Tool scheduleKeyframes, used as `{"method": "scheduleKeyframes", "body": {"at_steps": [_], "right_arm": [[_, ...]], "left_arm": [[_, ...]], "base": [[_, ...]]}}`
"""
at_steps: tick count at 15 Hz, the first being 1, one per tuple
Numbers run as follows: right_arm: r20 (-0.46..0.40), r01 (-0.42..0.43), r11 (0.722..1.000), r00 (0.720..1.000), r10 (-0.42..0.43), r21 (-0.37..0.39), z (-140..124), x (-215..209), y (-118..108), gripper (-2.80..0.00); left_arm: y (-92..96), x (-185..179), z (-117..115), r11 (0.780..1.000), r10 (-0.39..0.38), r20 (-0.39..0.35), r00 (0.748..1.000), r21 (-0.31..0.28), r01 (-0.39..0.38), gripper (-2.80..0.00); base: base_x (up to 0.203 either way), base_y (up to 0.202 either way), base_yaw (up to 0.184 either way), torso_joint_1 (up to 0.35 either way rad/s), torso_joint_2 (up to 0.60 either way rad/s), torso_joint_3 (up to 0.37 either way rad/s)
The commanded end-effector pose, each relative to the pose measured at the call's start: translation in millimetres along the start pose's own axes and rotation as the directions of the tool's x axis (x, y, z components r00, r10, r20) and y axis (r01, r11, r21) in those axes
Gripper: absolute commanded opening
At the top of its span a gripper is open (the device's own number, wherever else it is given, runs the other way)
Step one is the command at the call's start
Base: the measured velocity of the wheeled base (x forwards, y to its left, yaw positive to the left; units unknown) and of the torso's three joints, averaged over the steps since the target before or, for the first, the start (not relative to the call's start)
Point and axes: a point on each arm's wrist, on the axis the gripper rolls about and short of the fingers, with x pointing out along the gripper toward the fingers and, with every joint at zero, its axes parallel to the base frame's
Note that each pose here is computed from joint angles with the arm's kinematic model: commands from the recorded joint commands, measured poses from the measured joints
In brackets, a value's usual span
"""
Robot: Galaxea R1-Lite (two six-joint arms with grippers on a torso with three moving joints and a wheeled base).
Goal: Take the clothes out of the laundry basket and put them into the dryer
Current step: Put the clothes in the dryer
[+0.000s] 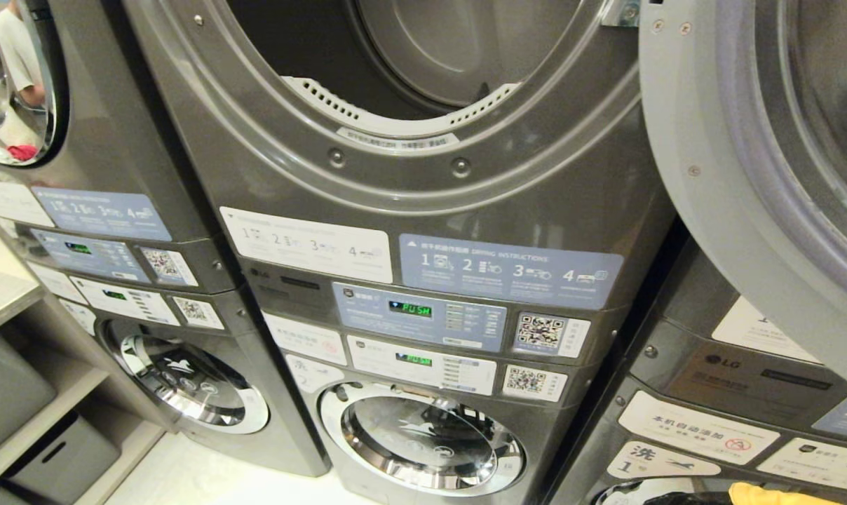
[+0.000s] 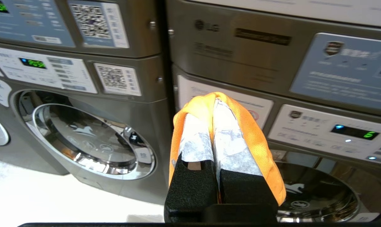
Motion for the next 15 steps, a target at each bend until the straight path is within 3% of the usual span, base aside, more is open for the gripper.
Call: {"method": "scheduleKeyframes", "body": {"at_steps": [1, 15], "right_arm": [[0.0, 0.0, 1.0, 1.0, 0.0, 0.0, 0.0, 0.0, 0.0, -2.8], [-0.001, 0.0, 1.0, 1.0, 0.0, 0.0, 0.1, 0.1, 0.0, -2.8]], "left_arm": [[0.0, 0.1, 0.1, 1.0, 0.001, -0.001, 1.0, 0.001, -0.001, -2.8], [0.0, 0.1, 0.3, 1.0, 0.001, 0.0, 1.0, 0.0, -0.001, -2.8]], "base": [[0.0, 0.197, -0.002, -0.001, 0.0, 0.002], [0.0, 0.195, -0.002, 0.002, 0.0, 0.002]]}}
